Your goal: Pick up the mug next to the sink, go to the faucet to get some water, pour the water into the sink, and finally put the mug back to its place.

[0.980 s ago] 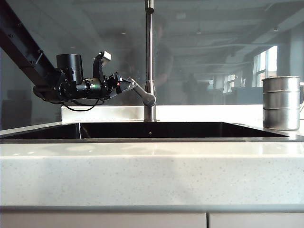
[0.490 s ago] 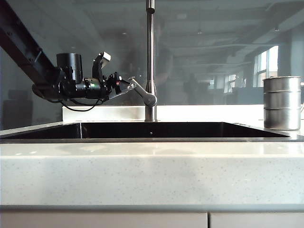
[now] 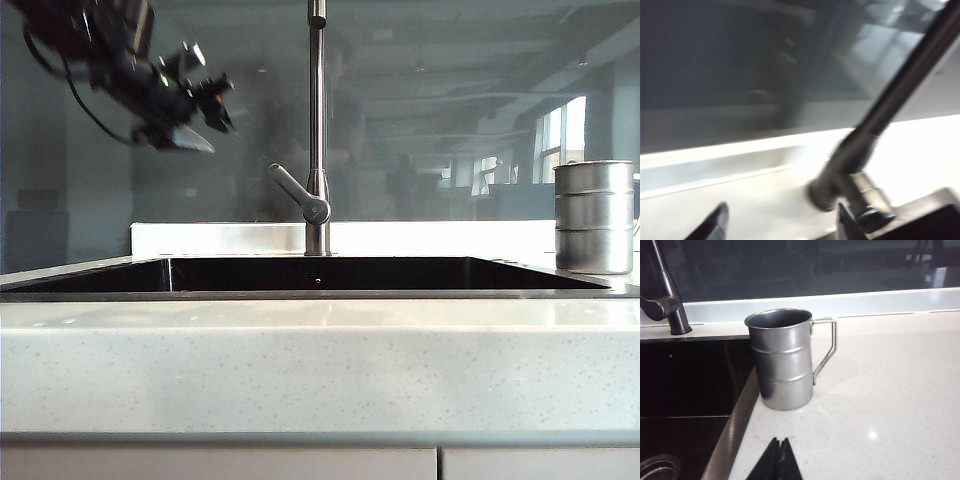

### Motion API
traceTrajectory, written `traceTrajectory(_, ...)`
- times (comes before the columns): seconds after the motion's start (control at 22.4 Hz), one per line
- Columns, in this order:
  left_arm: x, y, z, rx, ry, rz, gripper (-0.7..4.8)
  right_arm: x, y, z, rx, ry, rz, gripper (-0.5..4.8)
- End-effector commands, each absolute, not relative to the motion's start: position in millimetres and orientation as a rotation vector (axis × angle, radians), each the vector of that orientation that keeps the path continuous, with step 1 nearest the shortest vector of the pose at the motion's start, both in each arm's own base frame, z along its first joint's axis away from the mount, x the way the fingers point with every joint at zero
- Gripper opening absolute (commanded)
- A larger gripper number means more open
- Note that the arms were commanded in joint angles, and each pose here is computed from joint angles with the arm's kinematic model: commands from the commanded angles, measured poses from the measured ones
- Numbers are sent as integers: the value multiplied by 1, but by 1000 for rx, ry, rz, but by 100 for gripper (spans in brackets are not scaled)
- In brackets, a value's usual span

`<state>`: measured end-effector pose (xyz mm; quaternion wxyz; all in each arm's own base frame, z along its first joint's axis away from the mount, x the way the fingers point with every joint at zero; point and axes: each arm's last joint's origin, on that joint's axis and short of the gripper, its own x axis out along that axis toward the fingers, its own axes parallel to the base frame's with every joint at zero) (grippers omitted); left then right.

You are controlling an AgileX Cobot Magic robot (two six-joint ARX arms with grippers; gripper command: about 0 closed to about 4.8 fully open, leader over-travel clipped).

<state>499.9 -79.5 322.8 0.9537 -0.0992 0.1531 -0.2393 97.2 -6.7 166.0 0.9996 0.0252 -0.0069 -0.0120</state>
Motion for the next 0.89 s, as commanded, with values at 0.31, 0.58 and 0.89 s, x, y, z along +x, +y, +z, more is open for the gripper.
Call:
traceTrajectory(0.31,417,-64,433,-90,214,-351,268,97,-7,167,46,-31,-26,-5)
traceTrajectory(0.58,330,-52,518,-79,-24,-356,268,97,-7,167,46,-31,-26,-5)
traceTrajectory(0.89,220,-35,562,22,-67,-290,-6,97,-7,167,46,-31,-26,-5)
